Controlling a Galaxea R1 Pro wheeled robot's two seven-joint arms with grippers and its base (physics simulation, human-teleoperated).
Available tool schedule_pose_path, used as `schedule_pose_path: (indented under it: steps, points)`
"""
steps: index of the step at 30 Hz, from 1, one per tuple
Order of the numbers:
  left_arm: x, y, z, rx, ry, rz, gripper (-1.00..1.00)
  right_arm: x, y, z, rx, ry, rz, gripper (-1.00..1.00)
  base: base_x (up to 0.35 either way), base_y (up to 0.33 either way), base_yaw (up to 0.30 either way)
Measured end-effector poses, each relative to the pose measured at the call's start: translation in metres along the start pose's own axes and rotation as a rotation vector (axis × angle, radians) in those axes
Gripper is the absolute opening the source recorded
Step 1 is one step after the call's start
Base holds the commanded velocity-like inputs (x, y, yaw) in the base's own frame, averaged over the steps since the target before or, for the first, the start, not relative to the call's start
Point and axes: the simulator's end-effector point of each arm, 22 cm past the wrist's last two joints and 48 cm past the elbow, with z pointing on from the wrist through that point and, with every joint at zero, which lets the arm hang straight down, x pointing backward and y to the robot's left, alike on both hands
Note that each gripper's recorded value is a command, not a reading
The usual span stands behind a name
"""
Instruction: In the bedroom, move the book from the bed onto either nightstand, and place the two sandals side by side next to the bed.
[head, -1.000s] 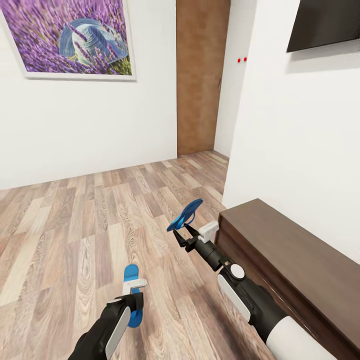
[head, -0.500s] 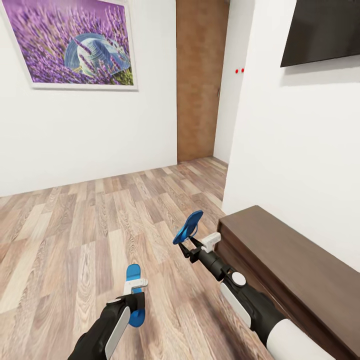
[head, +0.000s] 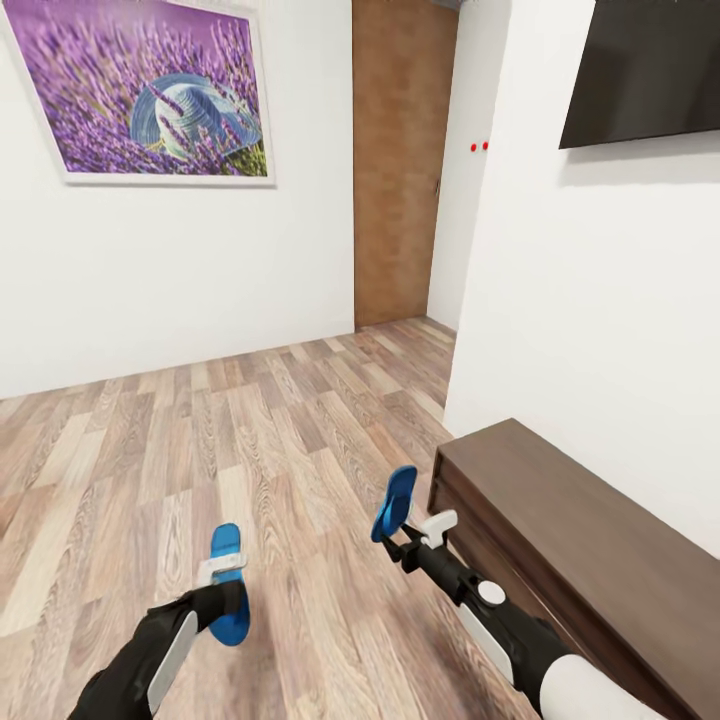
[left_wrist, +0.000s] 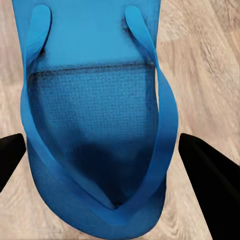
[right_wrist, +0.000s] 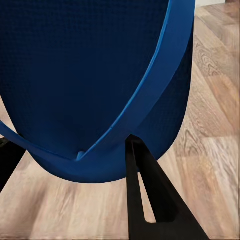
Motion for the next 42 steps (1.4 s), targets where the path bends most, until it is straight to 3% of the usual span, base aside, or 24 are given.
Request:
schedule_pose_path:
  steps: [2, 5, 10, 15, 19, 22, 23, 29, 31, 42]
  points:
    - [-0.017, 0.031, -0.006, -0.020, -0.044, -0.024, -1.00, 0.000, -0.001, -0.001, 0.002, 0.010, 0.003, -1.00, 0.000, 0.000, 0.000]
    - [-0.033, 0.050, -0.014, -0.030, -0.085, -0.033, -1.00, -0.004, -0.001, -0.002, 0.002, 0.017, 0.005, -1.00, 0.000, 0.000, 0.000]
    - [-0.032, 0.034, -0.021, 0.123, -0.083, -0.021, -1.00, 0.001, -0.001, -0.006, 0.005, 0.060, 0.016, -1.00, 0.000, 0.000, 0.000]
    - [-0.028, 0.041, -0.030, 0.194, -0.075, -0.010, -1.00, 0.008, 0.003, -0.009, 0.007, 0.100, 0.031, -1.00, 0.000, 0.000, 0.000]
    - [-0.033, 0.037, -0.036, 0.207, -0.080, -0.007, -1.00, 0.002, 0.010, -0.010, -0.013, 0.106, 0.035, -1.00, 0.000, 0.000, 0.000]
    - [-0.037, 0.034, -0.039, 0.212, -0.079, -0.007, -1.00, -0.001, 0.026, -0.013, -0.089, 0.110, 0.040, -1.00, 0.000, 0.000, 0.000]
    - [-0.029, 0.029, -0.038, 0.215, -0.069, -0.009, -1.00, 0.019, 0.024, -0.022, -0.093, 0.154, 0.049, -1.00, 0.000, 0.000, 0.000]
    - [-0.021, 0.014, -0.038, 0.216, -0.107, 0.013, -1.00, 0.055, 0.013, -0.044, -0.058, 0.261, 0.076, -1.00, 0.000, 0.000, 0.000]
    - [-0.021, 0.013, -0.040, 0.215, -0.108, 0.019, -1.00, 0.064, 0.019, -0.049, -0.057, 0.293, 0.088, -1.00, 0.000, 0.000, 0.000]
    - [-0.034, -0.001, -0.054, 0.223, -0.106, 0.022, -1.00, 0.048, 0.029, -0.053, -0.055, 0.310, 0.110, -1.00, 0.000, 0.000, 0.000]
